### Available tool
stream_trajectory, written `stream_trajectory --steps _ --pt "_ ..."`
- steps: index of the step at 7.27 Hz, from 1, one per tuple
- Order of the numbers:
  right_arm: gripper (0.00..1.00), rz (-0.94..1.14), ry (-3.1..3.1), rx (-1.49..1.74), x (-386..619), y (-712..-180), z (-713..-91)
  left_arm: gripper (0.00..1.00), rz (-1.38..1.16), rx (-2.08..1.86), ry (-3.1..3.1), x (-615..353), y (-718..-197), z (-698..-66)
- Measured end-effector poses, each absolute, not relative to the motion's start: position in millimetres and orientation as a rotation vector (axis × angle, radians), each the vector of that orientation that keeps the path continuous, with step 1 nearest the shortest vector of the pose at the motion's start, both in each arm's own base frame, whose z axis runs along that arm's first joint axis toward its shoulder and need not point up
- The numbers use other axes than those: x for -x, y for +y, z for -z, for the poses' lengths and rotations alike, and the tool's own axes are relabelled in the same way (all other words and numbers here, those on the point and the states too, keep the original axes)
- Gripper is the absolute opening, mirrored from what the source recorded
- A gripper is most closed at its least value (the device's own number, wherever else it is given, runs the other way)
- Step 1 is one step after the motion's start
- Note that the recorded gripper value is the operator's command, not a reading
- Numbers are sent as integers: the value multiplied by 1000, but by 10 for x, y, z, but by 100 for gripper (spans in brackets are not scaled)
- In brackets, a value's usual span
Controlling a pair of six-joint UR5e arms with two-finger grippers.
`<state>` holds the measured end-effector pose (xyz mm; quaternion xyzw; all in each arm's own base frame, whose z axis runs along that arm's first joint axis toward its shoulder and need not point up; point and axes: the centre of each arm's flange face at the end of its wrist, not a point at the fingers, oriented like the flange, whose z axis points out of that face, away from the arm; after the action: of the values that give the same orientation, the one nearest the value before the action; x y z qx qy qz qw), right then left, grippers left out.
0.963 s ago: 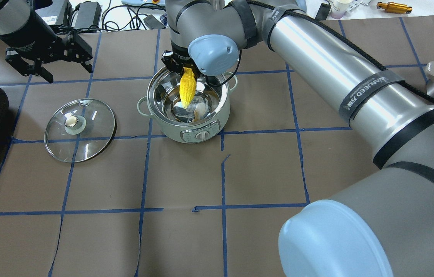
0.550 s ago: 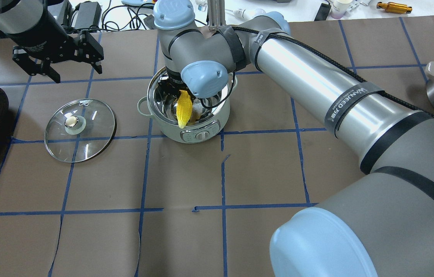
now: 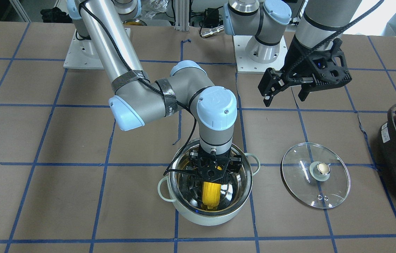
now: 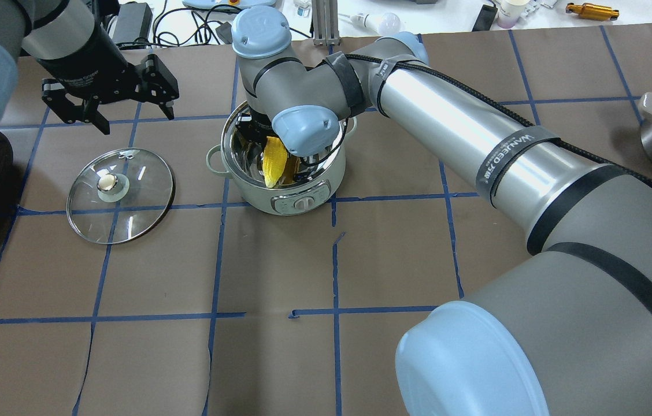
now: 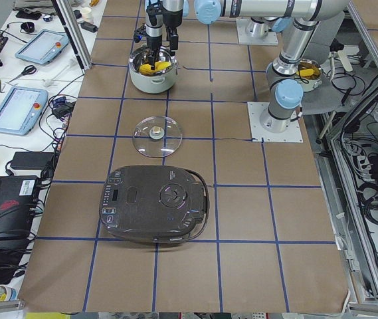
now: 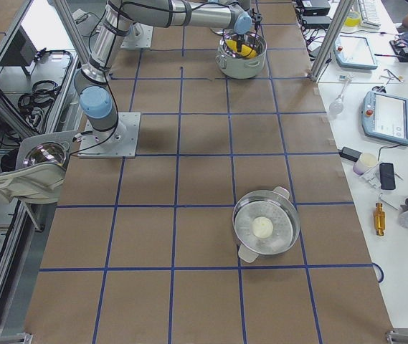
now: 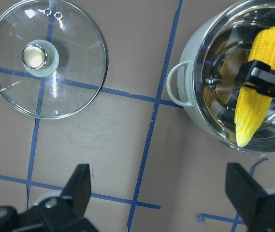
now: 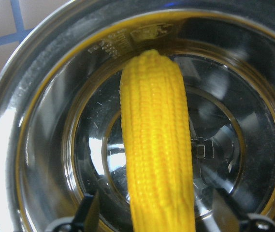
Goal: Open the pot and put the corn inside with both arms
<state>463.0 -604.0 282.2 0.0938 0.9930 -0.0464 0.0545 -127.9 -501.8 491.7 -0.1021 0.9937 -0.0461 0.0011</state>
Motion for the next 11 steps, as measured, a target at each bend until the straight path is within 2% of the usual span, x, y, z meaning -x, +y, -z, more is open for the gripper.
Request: stream_trajectory --steps 5,9,11 --pt "100 173 3031 -356 -4045 -6103 -3505 99 147 296 3126 1310 -4962 -4925" --pt "100 33 3106 -314 -2447 -6245 -4168 100 152 289 3132 1342 -4910 -4991" --pt "100 -37 3122 -286 -1851 -5926 -4454 100 150 284 3136 1359 -4794 -5122"
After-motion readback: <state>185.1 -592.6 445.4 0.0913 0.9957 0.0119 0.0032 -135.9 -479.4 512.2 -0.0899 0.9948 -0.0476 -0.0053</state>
